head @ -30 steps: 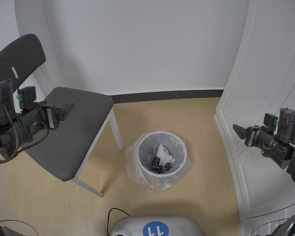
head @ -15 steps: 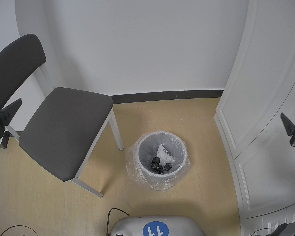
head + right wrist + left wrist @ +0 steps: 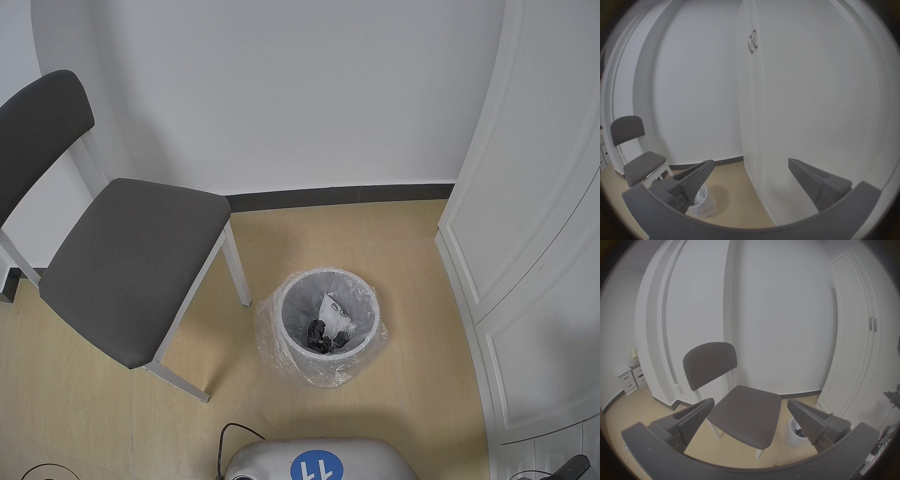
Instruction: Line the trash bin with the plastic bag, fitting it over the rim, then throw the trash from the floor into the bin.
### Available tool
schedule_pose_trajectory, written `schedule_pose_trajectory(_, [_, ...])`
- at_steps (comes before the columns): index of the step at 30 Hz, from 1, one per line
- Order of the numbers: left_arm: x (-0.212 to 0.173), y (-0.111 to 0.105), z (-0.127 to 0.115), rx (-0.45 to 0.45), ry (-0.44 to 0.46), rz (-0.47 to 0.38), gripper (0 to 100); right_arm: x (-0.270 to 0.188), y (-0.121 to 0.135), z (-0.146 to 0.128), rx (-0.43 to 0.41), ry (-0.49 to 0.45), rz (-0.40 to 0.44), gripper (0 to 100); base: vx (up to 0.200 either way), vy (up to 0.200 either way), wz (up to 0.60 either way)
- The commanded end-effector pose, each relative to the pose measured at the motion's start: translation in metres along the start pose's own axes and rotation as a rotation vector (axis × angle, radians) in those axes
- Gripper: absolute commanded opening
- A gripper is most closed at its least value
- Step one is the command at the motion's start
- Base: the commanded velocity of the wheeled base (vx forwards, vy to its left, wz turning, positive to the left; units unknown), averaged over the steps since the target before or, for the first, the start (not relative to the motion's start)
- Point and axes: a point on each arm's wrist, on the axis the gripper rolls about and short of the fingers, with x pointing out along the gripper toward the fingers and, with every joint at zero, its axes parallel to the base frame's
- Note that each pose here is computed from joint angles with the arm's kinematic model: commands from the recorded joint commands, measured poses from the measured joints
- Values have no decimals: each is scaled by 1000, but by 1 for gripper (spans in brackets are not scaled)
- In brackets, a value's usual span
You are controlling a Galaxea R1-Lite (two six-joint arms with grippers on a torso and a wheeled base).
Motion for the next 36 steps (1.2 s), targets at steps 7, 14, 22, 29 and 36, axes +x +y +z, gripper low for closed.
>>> schedule_pose_trajectory(7, [-76, 12, -28, -15, -69, 84, 100, -54, -16, -23, 9, -95, -13, 100, 0, 0, 0])
schedule_pose_trajectory(14, [-85, 12, -46, -14, -78, 104, 100, -52, -16, -29, 4, -73, -16, 100, 0, 0, 0])
schedule_pose_trajectory(22, [-100, 10, -77, -10, -122, 132, 100, -50, -15, -30, 7, -148, -9, 100, 0, 0, 0])
schedule_pose_trajectory(29, [-95, 8, -93, -2, -186, -7, 100, -48, -15, -32, -88, -227, -5, 100, 0, 0, 0])
schedule_pose_trajectory(36, [-52, 5, -133, 150, -324, -52, 100, -49, -13, -31, -167, -377, 38, 100, 0, 0, 0])
